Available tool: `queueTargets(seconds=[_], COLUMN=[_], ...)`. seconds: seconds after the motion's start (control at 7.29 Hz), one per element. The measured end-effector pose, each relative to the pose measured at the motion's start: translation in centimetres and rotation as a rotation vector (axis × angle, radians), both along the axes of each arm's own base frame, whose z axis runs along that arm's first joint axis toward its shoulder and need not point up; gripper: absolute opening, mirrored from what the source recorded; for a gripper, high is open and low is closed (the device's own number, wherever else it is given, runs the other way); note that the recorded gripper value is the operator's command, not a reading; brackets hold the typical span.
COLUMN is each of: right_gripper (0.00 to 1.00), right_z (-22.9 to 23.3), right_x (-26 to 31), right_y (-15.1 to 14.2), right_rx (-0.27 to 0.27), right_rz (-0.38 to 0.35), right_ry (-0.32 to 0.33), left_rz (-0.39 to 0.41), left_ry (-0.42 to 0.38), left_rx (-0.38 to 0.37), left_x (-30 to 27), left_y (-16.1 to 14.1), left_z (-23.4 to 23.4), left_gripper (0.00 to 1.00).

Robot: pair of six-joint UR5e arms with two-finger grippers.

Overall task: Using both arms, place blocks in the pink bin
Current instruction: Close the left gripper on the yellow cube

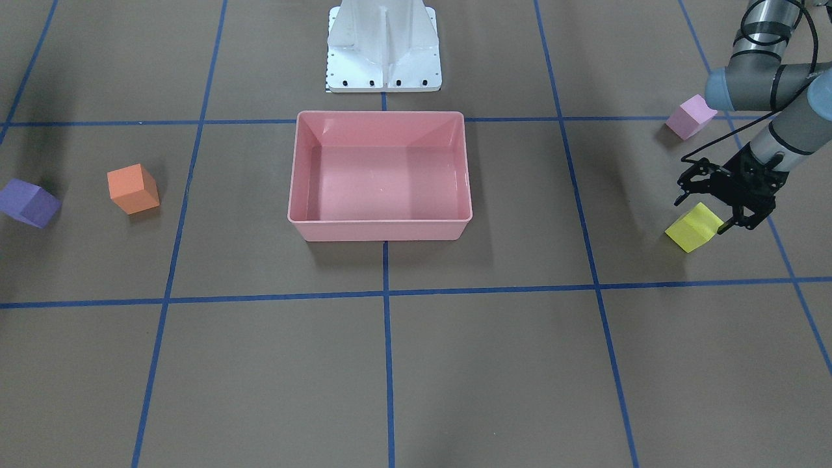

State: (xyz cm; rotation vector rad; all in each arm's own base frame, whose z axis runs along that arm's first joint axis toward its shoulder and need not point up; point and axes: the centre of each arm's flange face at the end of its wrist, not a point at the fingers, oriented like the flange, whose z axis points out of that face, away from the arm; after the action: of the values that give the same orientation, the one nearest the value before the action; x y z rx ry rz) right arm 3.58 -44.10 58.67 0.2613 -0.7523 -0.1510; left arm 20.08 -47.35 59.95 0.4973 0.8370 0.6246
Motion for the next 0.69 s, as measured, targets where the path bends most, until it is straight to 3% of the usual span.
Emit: queueTargets(seconds=[0.69], right_gripper=[1.00], right_z=[0.0], right_x=[0.0], right_y=[0.0], right_rx=[0.000], right_rz=[0.000], right_ry=[0.000], left_rz=[0.029], left_ry=[0.045], left_rx=[-0.011], left_x=[-0.2], left_y=[0.1], left_z=[-1.2], left_gripper=[1.00])
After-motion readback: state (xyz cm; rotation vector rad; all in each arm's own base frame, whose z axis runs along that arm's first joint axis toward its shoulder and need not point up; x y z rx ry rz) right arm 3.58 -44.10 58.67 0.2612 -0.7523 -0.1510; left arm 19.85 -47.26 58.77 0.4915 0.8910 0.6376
